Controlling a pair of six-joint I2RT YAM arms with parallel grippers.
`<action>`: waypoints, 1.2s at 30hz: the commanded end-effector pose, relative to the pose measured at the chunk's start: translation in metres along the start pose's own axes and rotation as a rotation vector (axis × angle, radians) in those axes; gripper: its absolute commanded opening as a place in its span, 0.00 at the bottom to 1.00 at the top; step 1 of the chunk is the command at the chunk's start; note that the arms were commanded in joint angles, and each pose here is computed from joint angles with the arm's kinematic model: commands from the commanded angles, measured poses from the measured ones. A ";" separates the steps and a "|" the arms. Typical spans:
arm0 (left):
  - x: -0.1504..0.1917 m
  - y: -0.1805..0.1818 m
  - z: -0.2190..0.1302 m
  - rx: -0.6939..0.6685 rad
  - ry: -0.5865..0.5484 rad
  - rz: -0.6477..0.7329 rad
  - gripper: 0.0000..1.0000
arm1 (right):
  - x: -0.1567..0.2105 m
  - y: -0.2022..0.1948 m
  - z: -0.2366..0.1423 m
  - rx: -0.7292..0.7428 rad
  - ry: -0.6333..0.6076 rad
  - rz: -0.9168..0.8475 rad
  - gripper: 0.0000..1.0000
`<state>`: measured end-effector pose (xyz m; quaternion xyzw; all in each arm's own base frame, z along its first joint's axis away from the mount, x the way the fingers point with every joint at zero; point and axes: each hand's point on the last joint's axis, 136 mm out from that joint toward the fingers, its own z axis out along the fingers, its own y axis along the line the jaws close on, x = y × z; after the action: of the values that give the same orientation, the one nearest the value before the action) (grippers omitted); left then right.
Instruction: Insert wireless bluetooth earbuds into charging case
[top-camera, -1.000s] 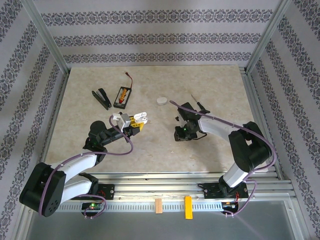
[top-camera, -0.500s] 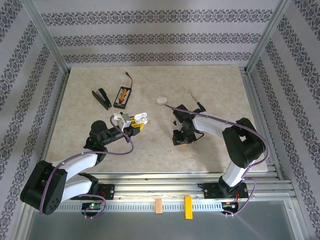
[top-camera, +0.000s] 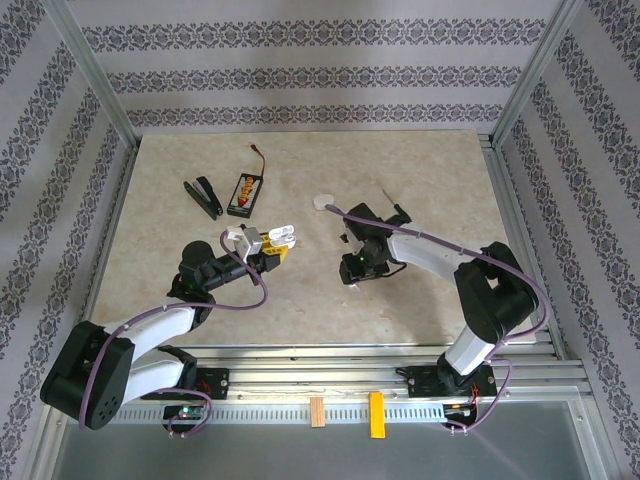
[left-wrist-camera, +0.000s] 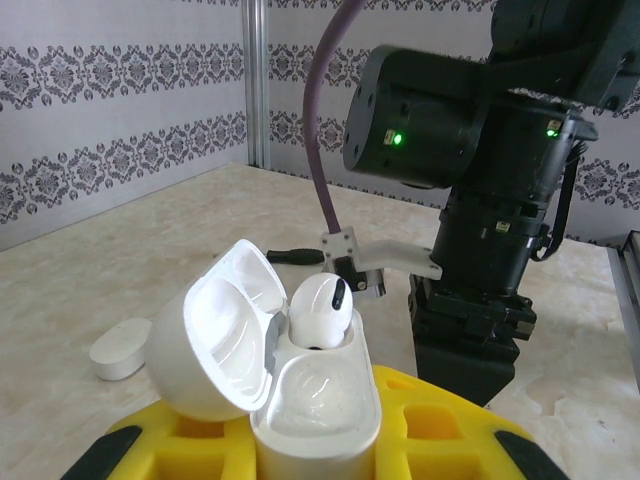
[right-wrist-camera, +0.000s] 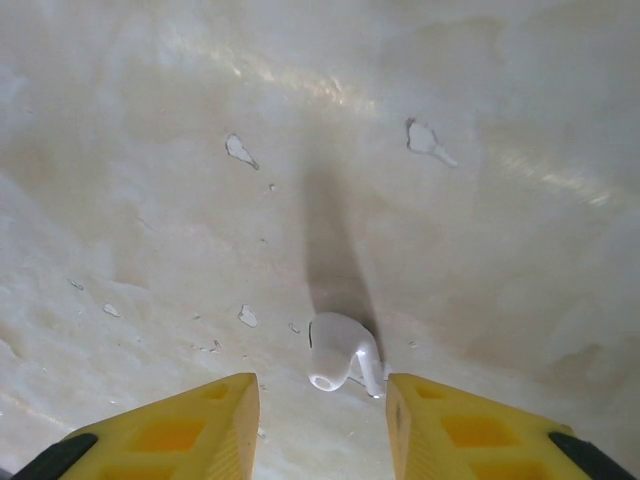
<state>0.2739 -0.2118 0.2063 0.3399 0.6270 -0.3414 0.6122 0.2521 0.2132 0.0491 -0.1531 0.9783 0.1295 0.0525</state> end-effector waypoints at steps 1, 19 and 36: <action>-0.012 0.000 -0.003 -0.012 -0.052 0.050 0.03 | -0.003 -0.007 -0.008 0.102 -0.007 -0.104 0.38; 0.019 0.025 -0.046 -0.315 0.037 0.013 0.03 | 0.011 0.002 0.017 0.260 0.304 -0.179 0.34; 0.021 0.018 -0.031 -0.223 0.034 -0.004 0.04 | 0.010 -0.005 0.026 0.340 0.400 -0.243 0.29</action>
<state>0.2706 -0.1713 0.1608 0.2657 0.7054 -0.2559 0.6052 0.2485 0.2184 0.0234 -0.2684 0.9578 -0.0541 -0.0874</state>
